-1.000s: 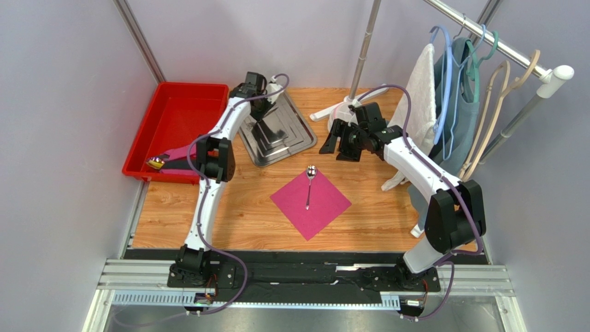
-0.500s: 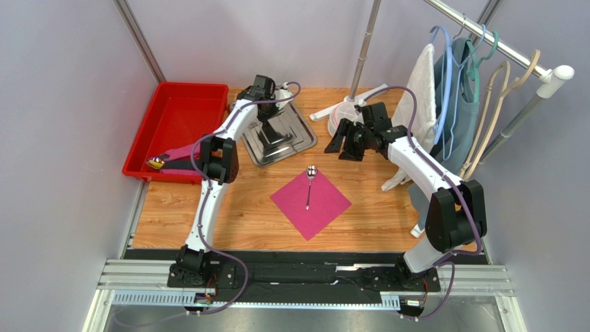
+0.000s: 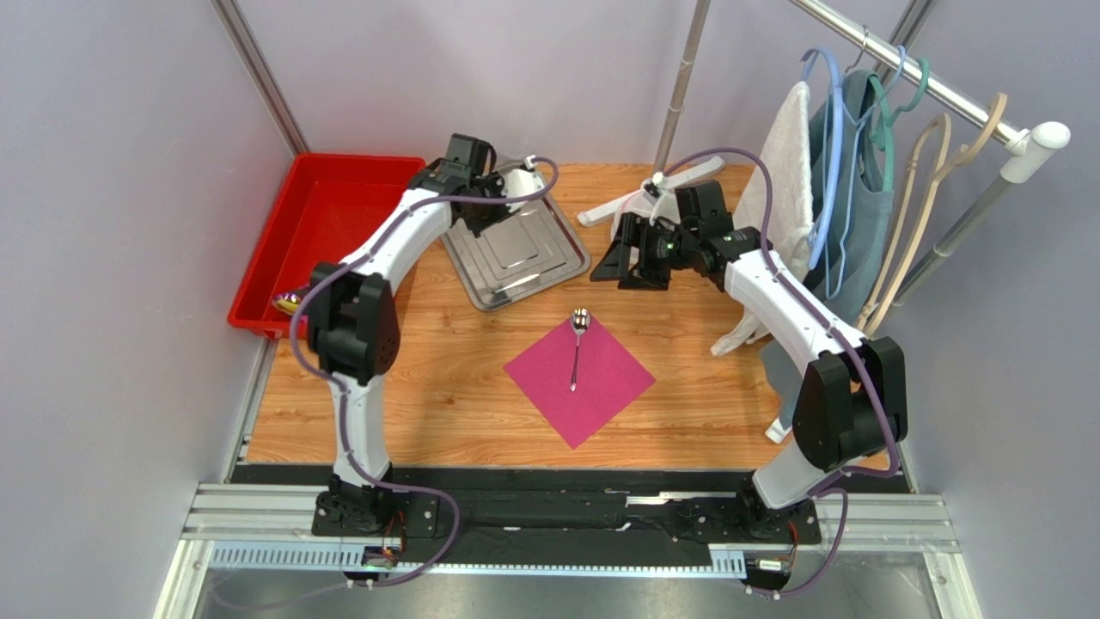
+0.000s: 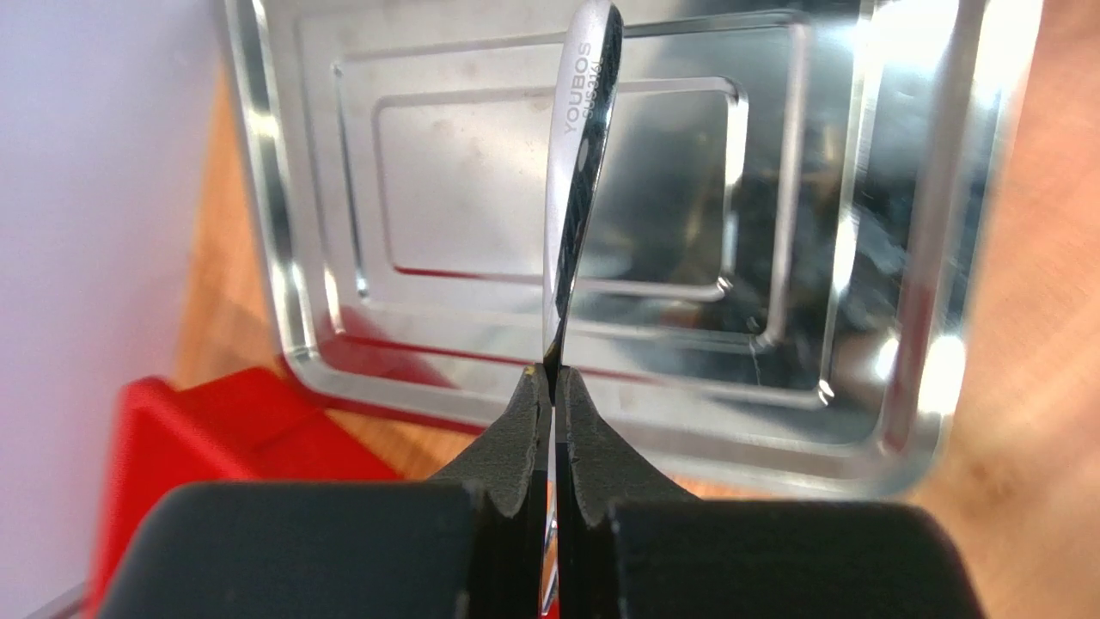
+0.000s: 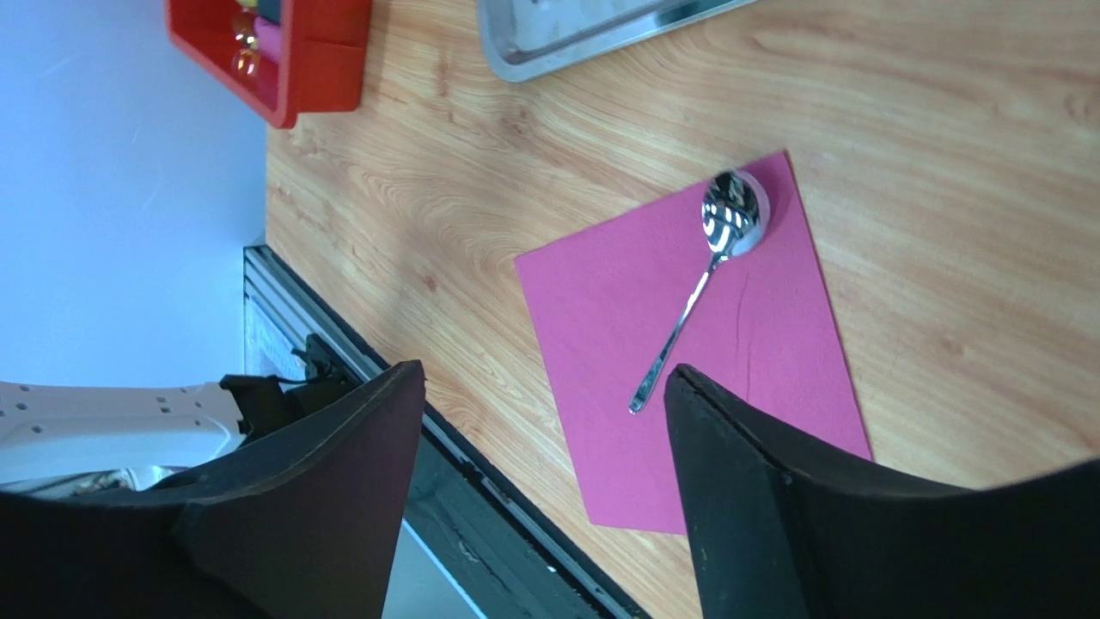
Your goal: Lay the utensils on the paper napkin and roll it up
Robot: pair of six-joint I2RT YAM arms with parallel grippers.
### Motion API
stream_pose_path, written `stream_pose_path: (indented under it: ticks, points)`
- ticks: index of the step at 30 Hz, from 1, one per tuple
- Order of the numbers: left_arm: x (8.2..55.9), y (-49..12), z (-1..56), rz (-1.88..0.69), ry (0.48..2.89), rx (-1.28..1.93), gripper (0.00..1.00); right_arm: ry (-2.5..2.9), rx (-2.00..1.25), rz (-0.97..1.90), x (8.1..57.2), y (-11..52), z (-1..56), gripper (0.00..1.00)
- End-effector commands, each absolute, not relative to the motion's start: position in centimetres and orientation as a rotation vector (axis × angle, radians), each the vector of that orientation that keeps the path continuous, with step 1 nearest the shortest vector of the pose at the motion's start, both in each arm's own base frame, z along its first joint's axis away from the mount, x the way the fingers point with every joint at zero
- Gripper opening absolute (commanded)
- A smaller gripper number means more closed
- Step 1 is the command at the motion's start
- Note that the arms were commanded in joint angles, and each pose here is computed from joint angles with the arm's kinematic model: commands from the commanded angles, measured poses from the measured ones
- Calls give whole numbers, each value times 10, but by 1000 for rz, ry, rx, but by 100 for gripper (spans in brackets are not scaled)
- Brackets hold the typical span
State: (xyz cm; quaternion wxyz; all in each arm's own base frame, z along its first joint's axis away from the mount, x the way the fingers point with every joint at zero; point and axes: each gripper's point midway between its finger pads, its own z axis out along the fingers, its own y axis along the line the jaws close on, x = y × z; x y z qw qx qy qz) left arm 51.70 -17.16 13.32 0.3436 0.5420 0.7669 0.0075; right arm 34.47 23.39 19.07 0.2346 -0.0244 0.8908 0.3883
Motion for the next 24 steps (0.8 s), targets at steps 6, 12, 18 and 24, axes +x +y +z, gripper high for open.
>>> stream_pose_path:
  ticks: [6,12,18,24]
  points:
    - [419,-193,205,-39,1335,1720,0,2237,-419,1174,341,238,256,84]
    - [329,-216,216,-73,898,1897,0,2257,-452,1334,317,246,242,88]
    - [248,-245,212,-101,298,1976,0,2351,-474,1321,294,237,213,86]
    - [228,-274,207,-176,-50,2038,0,2383,-488,1416,265,236,208,72]
